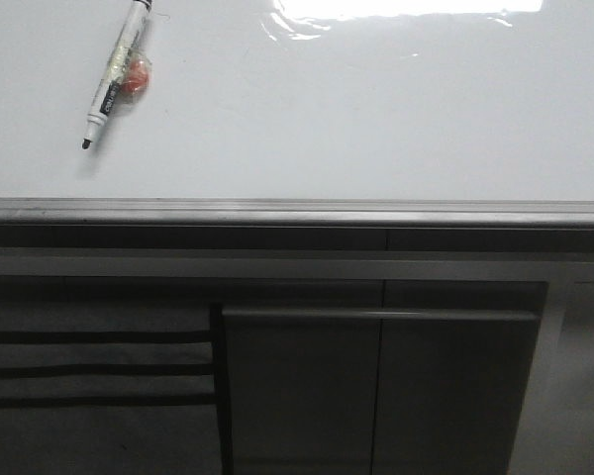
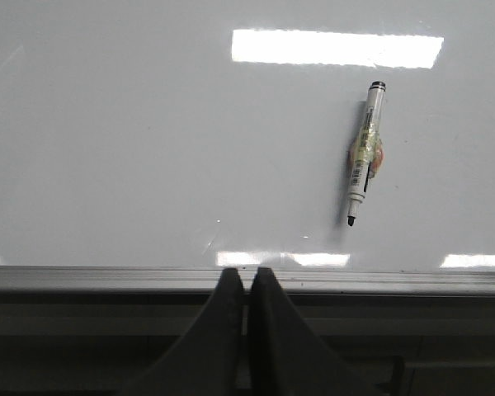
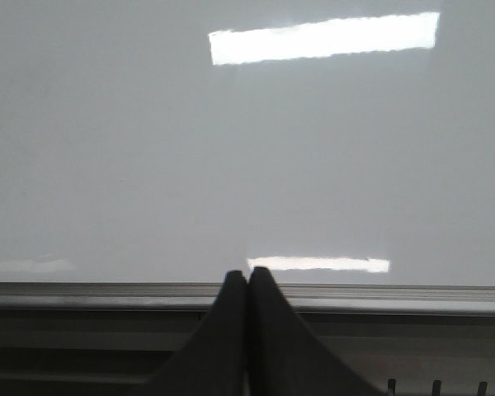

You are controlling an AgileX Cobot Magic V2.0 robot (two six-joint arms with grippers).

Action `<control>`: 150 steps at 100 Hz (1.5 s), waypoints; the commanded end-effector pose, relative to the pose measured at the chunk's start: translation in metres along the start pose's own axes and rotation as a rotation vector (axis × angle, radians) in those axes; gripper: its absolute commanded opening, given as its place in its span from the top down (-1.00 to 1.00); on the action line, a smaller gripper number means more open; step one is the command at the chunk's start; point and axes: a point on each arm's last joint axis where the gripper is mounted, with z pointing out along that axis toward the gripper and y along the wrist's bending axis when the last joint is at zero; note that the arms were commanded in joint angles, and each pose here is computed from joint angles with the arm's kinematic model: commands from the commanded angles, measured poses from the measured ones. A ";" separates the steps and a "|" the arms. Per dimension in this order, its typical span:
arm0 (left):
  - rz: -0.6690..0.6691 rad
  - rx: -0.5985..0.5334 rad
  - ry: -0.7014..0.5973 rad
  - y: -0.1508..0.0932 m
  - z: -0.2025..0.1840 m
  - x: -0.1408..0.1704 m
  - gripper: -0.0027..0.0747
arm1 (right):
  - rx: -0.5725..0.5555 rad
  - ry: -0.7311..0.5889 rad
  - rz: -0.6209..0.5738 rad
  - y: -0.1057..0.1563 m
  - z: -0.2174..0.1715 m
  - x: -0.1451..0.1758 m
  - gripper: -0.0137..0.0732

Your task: Write number 0 on whiteboard

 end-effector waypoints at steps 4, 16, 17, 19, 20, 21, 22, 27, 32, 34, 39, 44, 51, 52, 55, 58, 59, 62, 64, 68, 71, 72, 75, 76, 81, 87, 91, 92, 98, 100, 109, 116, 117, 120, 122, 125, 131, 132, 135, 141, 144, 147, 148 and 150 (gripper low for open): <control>-0.009 -0.011 -0.073 0.001 -0.001 0.000 0.98 | -0.007 -0.067 -0.011 0.001 -0.001 -0.003 0.85; -0.009 -0.011 -0.073 0.001 -0.001 0.000 0.98 | -0.007 -0.067 -0.011 0.001 -0.001 -0.003 0.85; -0.009 -0.011 -0.073 0.001 -0.001 0.000 0.98 | -0.007 -0.067 -0.011 0.001 -0.001 -0.003 0.85; -0.009 -0.011 -0.073 0.001 -0.001 0.000 0.98 | -0.007 -0.067 -0.011 0.001 -0.001 -0.003 0.85; -0.009 -0.011 -0.073 0.001 -0.001 0.000 0.98 | -0.007 -0.067 -0.011 0.001 -0.001 -0.003 0.85; -0.009 -0.011 -0.073 0.001 -0.001 0.000 0.98 | -0.007 -0.067 -0.011 0.001 -0.001 -0.003 0.85; -0.009 -0.011 -0.073 0.001 -0.001 0.000 0.98 | -0.007 -0.067 -0.011 0.001 -0.001 -0.003 0.85; -0.009 -0.011 -0.073 0.001 -0.001 0.000 0.98 | -0.007 -0.067 -0.011 0.001 -0.001 -0.003 0.85; -0.009 -0.011 -0.073 0.001 -0.001 0.000 0.98 | -0.007 -0.067 -0.011 0.001 -0.001 -0.003 0.85; -0.009 -0.011 -0.073 0.001 -0.001 0.000 0.98 | -0.007 -0.067 -0.011 0.001 -0.001 -0.003 0.85; -0.009 -0.011 -0.073 0.001 -0.001 0.000 0.98 | -0.007 -0.067 -0.011 0.001 -0.001 -0.003 0.85; -0.009 -0.011 -0.073 0.001 -0.001 0.000 0.98 | -0.007 -0.067 -0.011 0.001 -0.001 -0.003 0.85; -0.009 -0.011 -0.073 0.001 -0.001 0.000 0.98 | -0.007 -0.067 -0.011 0.001 -0.001 -0.003 0.85; -0.009 -0.011 -0.073 0.001 -0.001 0.000 0.98 | -0.007 -0.067 -0.011 0.001 -0.001 -0.003 0.85; -0.009 -0.011 -0.073 0.001 -0.001 0.000 0.98 | -0.007 -0.067 -0.011 0.001 -0.001 -0.003 0.85; -0.009 -0.011 -0.073 0.001 -0.001 0.000 0.98 | -0.007 -0.067 -0.011 0.001 -0.001 -0.003 0.85; -0.009 -0.011 -0.073 0.001 -0.001 0.000 0.98 | -0.007 -0.067 -0.011 0.001 -0.001 -0.003 0.85; -0.009 -0.011 -0.073 0.001 -0.001 0.000 0.98 | -0.007 -0.067 -0.011 0.001 -0.001 -0.003 0.85; -0.009 -0.011 -0.073 0.001 -0.001 0.000 0.98 | -0.007 -0.067 -0.011 0.001 -0.001 -0.003 0.85; -0.009 -0.011 -0.073 0.001 -0.001 0.000 0.98 | -0.007 -0.067 -0.011 0.001 -0.001 -0.003 0.85; -0.009 -0.011 -0.075 0.001 -0.001 0.000 0.98 | -0.008 -0.072 -0.011 0.001 -0.001 -0.003 0.85; -0.009 -0.012 -0.077 0.001 -0.001 0.000 0.98 | -0.009 -0.075 -0.011 0.001 -0.001 -0.003 0.85; -0.009 -0.012 -0.084 0.002 -0.001 -0.001 0.98 | -0.011 -0.089 -0.017 0.001 -0.001 -0.005 0.85; -0.009 -0.013 -0.086 0.002 -0.001 -0.001 0.98 | -0.014 -0.105 -0.017 0.001 -0.001 -0.006 0.85; -0.011 -0.016 -0.116 0.002 -0.002 -0.004 0.98 | -0.023 -0.160 -0.020 0.002 -0.002 -0.012 0.85; -0.013 -0.019 -0.159 0.002 -0.003 -0.011 0.98 | -0.032 -0.215 0.005 0.003 -0.003 -0.023 0.85; -0.013 -0.018 -0.183 0.002 -0.004 -0.018 0.98 | -0.032 -0.239 0.017 0.003 -0.005 -0.033 0.85; -0.013 -0.018 -0.188 0.001 -0.004 -0.020 0.98 | -0.032 -0.241 0.019 0.003 -0.005 -0.035 0.85; -0.013 -0.013 -0.221 0.000 -0.007 -0.035 0.98 | -0.022 -0.237 0.029 0.003 -0.008 -0.053 0.85; -0.013 -0.011 -0.223 0.000 -0.007 -0.038 0.98 | -0.016 -0.228 0.029 0.003 -0.009 -0.059 0.85; -0.001 0.002 -0.229 -0.003 -0.011 -0.064 0.98 | 0.009 -0.179 0.032 0.001 -0.017 -0.085 0.85; 0.024 0.010 -0.188 -0.005 -0.011 -0.079 0.98 | 0.027 -0.120 0.037 0.000 -0.020 -0.103 0.85; 0.027 0.012 -0.175 -0.006 -0.010 -0.082 0.98 | 0.032 -0.115 0.038 0.000 -0.022 -0.110 0.85; 0.037 0.015 -0.146 -0.007 -0.009 -0.089 0.98 | 0.039 -0.084 0.039 0.000 -0.022 -0.115 0.85; 0.048 0.016 -0.127 -0.007 -0.009 -0.094 0.98 | 0.045 -0.054 0.039 -0.001 -0.021 -0.120 0.85; 0.064 0.017 -0.087 -0.008 -0.006 -0.100 0.98 | 0.054 -0.004 0.033 -0.001 -0.020 -0.126 0.85; 0.086 0.019 -0.013 -0.009 -0.001 -0.113 0.98 | 0.063 0.073 0.002 -0.002 -0.015 -0.140 0.85; 0.088 0.019 0.003 -0.009 0.001 -0.114 0.98 | 0.063 0.091 -0.003 -0.002 -0.014 -0.140 0.85; 0.093 0.020 0.037 -0.009 0.004 -0.120 0.98 | 0.065 0.120 -0.027 -0.002 -0.011 -0.146 0.85; 0.100 0.023 0.108 -0.010 0.012 -0.130 0.98 | 0.061 0.203 -0.058 -0.001 0.001 -0.152 0.85; 0.100 0.025 0.139 -0.011 0.016 -0.134 0.98 | 0.055 0.244 -0.070 -0.001 0.006 -0.153 0.85; 0.100 0.027 0.163 -0.011 0.019 -0.140 0.98 | 0.051 0.275 -0.076 -0.001 0.012 -0.155 0.85; 0.100 0.028 0.183 -0.011 0.021 -0.139 0.98 | 0.050 0.291 -0.073 0.000 0.016 -0.155 0.85; 0.100 0.029 0.198 -0.012 0.023 -0.142 0.98 | 0.050 0.314 -0.072 0.000 0.021 -0.155 0.85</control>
